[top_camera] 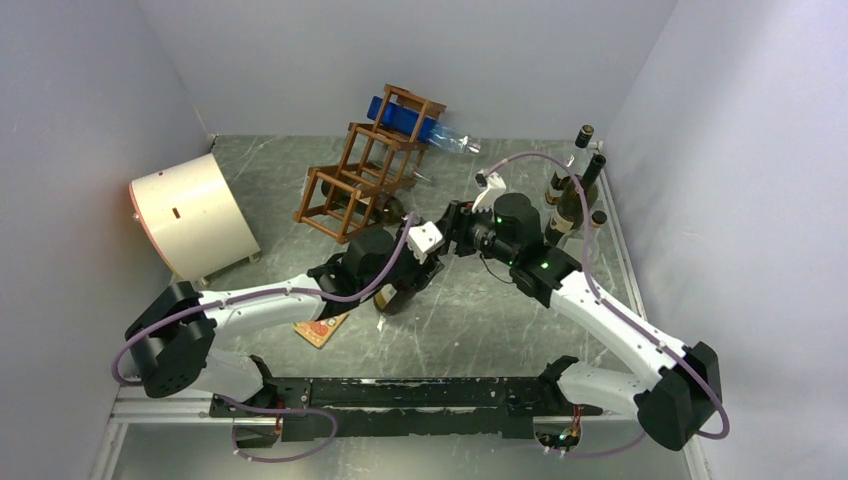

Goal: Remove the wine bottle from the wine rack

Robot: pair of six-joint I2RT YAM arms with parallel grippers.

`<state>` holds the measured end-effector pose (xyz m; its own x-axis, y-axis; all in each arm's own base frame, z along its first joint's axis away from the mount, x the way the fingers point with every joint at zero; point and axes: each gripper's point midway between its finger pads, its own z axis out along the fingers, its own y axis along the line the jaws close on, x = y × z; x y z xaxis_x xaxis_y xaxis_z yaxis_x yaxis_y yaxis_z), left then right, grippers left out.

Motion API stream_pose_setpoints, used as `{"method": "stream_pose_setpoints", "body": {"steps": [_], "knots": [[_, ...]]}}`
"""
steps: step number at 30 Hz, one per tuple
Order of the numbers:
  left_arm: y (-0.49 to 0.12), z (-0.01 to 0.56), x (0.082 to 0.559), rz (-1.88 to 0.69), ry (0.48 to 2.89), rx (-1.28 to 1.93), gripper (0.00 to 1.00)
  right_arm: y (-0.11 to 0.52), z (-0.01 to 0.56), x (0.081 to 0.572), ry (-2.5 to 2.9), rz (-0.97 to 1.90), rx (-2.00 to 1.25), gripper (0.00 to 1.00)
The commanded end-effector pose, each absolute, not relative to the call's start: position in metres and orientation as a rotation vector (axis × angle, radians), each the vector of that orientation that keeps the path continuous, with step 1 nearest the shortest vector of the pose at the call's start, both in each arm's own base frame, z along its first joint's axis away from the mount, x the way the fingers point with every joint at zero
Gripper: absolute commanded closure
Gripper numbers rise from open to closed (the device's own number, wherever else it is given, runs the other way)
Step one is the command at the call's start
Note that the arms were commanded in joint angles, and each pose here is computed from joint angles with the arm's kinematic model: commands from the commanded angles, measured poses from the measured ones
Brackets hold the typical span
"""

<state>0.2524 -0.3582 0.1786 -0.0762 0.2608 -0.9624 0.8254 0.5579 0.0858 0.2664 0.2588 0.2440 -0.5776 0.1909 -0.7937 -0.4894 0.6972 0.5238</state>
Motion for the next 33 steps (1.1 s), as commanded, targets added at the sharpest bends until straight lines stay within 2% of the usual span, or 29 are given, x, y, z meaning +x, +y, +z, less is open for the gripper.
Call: {"method": "stream_pose_setpoints", "body": {"steps": [1,3,4,6,7,8,10,20,28,33], "knots": [[-0.386,0.248,0.245,-0.759,1.432,0.909,0.92,0.271,0.242,0.277,1.944,0.979,-0.18,0.38],[-0.384,0.25,0.246,-0.75,1.436,0.9,0.85,0.272,0.241,0.28,1.938,0.986,-0.16,0.5],[-0.382,0.252,0.248,-0.739,1.442,0.881,0.78,0.273,0.241,0.279,1.934,0.997,-0.164,0.63],[-0.377,0.258,0.251,-0.721,1.439,0.859,0.6,0.27,0.242,0.28,1.938,0.976,-0.151,0.82],[-0.375,0.262,0.25,-0.717,1.43,0.853,0.5,0.265,0.243,0.281,1.938,0.955,-0.136,0.93],[-0.374,0.267,0.249,-0.722,1.417,0.848,0.28,0.26,0.244,0.282,1.938,0.928,-0.117,1.0],[-0.37,0.279,0.245,-0.734,1.388,0.839,0.01,0.247,0.25,0.284,1.931,0.864,-0.089,1.0],[-0.33,0.342,0.232,-0.697,1.234,0.694,0.0,0.156,0.304,0.267,1.887,0.465,0.023,1.0],[-0.308,0.352,0.248,-0.596,1.265,0.574,0.06,0.063,0.368,0.229,1.758,0.18,0.151,1.0],[-0.302,0.354,0.251,-0.576,1.269,0.544,0.06,0.014,0.38,0.22,1.771,-0.105,0.233,1.0]]}}
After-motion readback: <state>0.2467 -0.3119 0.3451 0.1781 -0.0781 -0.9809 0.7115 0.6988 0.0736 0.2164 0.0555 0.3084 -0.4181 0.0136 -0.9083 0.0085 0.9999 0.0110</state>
